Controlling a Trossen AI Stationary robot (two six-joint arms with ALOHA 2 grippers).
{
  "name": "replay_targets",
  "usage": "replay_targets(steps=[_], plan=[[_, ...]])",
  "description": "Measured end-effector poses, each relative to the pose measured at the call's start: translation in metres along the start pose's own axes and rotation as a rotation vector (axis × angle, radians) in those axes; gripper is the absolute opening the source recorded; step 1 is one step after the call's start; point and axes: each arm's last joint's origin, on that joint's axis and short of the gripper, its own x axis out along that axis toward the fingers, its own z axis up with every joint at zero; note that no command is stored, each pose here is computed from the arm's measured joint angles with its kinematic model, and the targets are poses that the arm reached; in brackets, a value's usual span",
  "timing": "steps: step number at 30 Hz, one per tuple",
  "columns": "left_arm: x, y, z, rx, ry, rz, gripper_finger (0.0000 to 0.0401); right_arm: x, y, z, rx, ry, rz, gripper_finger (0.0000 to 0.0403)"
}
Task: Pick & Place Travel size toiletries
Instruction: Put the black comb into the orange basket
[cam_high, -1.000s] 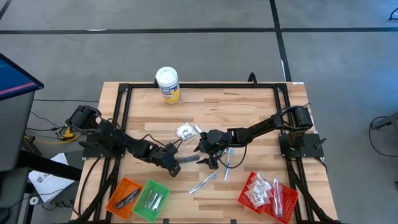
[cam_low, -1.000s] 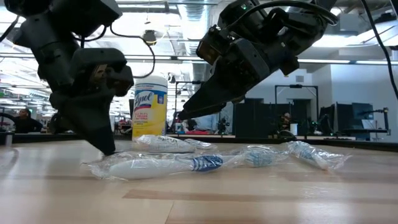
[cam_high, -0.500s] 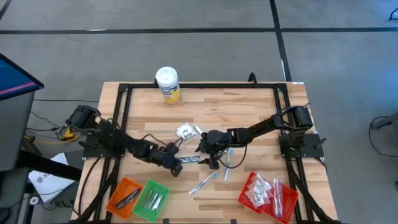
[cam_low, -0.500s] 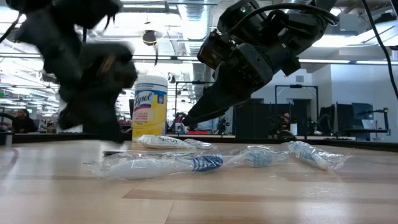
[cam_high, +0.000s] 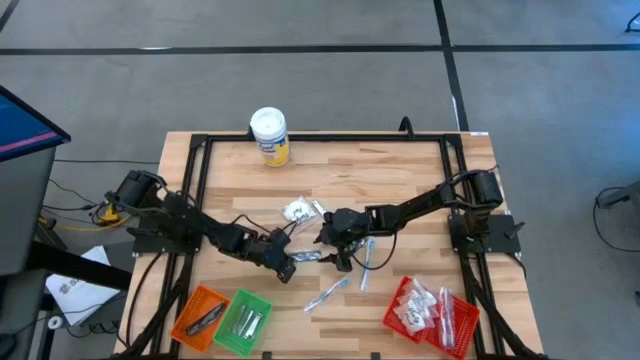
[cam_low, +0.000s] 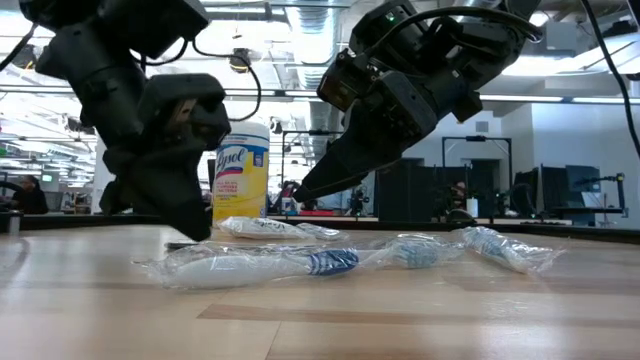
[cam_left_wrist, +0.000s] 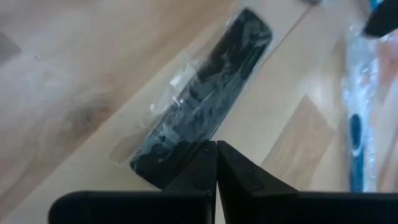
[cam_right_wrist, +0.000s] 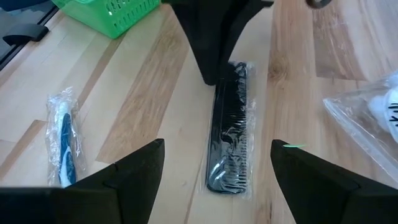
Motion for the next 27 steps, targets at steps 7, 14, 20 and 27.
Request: replay_targets(steps=[7,14,20,27], plan=[[-0.002,-0.001,0.001,-0.021,-0.014,-0.005,0.0000,0.000,0.000,0.000,0.001,0.003,0.000,0.0286],[-0.004,-0.002,0.001,-0.008,-0.019,-0.013,0.0000,0.000,0.000,0.000,0.001,0.004,0.000,0.0286],[0.000,0.001,0.000,-0.006,-0.006,0.015,0.0000,0.004,-0.001,-0.003,0.002,-0.003,0.001,0.0286],[0.002,0.005,-0.002,-0.033,0.009,0.023,0.0000,0.020,-0.003,-0.024,0.121,0.073,0.001,0.0286]])
